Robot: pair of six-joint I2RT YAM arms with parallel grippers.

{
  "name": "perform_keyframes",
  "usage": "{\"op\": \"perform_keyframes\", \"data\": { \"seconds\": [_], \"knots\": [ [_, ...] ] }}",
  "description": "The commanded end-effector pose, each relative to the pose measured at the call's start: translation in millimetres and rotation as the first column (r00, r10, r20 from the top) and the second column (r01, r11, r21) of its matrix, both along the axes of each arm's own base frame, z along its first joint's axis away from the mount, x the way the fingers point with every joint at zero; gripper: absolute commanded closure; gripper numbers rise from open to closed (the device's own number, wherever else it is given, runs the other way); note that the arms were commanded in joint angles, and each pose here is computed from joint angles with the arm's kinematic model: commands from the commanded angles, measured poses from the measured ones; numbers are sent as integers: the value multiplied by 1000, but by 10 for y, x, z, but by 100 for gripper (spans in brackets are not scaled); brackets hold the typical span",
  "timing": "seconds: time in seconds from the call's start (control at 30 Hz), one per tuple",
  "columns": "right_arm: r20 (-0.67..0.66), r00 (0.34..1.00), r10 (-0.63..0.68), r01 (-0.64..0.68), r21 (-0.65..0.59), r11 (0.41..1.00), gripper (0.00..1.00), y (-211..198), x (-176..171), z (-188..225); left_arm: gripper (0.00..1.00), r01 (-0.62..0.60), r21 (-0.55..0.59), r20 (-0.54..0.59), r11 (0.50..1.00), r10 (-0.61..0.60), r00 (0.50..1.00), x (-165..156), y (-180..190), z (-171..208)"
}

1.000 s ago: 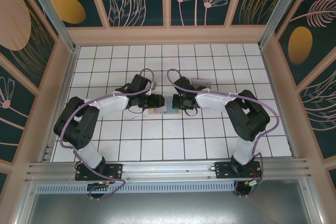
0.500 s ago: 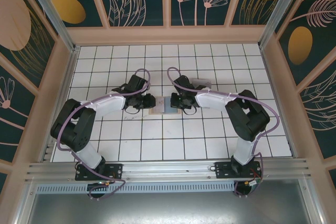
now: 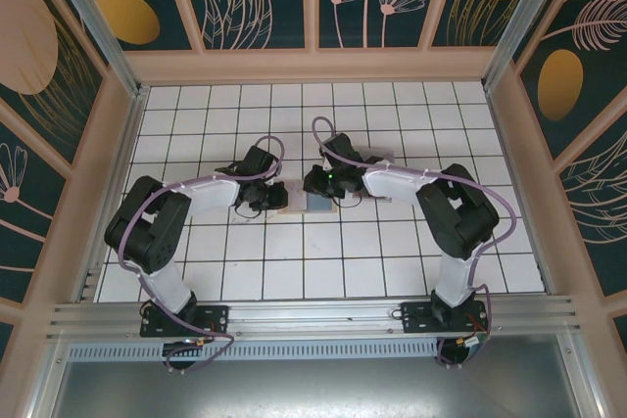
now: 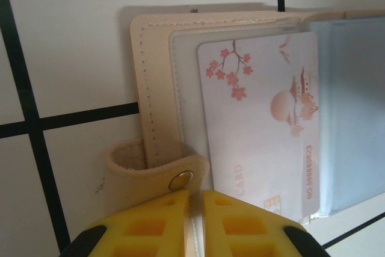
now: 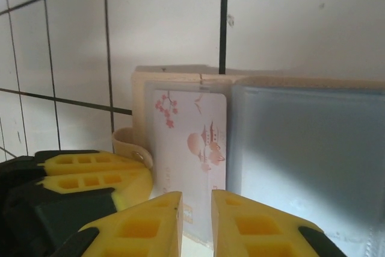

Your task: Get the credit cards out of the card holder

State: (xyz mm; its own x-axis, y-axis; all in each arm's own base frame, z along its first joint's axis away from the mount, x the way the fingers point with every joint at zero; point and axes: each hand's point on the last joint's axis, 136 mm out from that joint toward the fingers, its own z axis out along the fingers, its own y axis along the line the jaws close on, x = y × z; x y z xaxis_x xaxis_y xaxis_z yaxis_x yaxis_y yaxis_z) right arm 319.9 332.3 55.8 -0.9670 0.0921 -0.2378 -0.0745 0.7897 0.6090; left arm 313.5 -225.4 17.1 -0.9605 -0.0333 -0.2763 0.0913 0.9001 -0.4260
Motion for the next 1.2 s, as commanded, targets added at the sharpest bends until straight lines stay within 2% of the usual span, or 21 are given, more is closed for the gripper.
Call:
{"op": "perform_keyframes", "data": {
  "seconds": [0.0, 0.23, 0.73, 0.83, 0.97, 1.17],
  "knots": [
    [-60, 998, 4, -2, 36, 999, 81, 57, 14, -103, 85, -4, 28, -41, 1000, 5, 999, -74, 67, -170],
    [-105, 994, 26, -21, 51, 998, 81, 70, -41, -253, 86, -6, 32, -52, 999, 7, 999, -100, 79, -203],
    [-118, 991, 67, -56, 93, 994, 84, 164, -61, -248, 89, -4, 28, -68, 1000, 6, 998, -114, 68, -237],
    [-123, 989, 78, -66, 104, 992, 86, 191, -72, -256, 90, -1, 25, -68, 1000, 3, 998, -107, 56, -229],
    [-126, 990, 70, -57, 99, 993, 100, 165, -64, -254, 94, -6, 40, -76, 999, 9, 997, -116, 81, -252],
    [-128, 991, 28, -17, 84, 996, 100, 0, -49, -239, 100, -29, 110, -92, 993, 40, 995, -137, 204, -332]
  ]
}}
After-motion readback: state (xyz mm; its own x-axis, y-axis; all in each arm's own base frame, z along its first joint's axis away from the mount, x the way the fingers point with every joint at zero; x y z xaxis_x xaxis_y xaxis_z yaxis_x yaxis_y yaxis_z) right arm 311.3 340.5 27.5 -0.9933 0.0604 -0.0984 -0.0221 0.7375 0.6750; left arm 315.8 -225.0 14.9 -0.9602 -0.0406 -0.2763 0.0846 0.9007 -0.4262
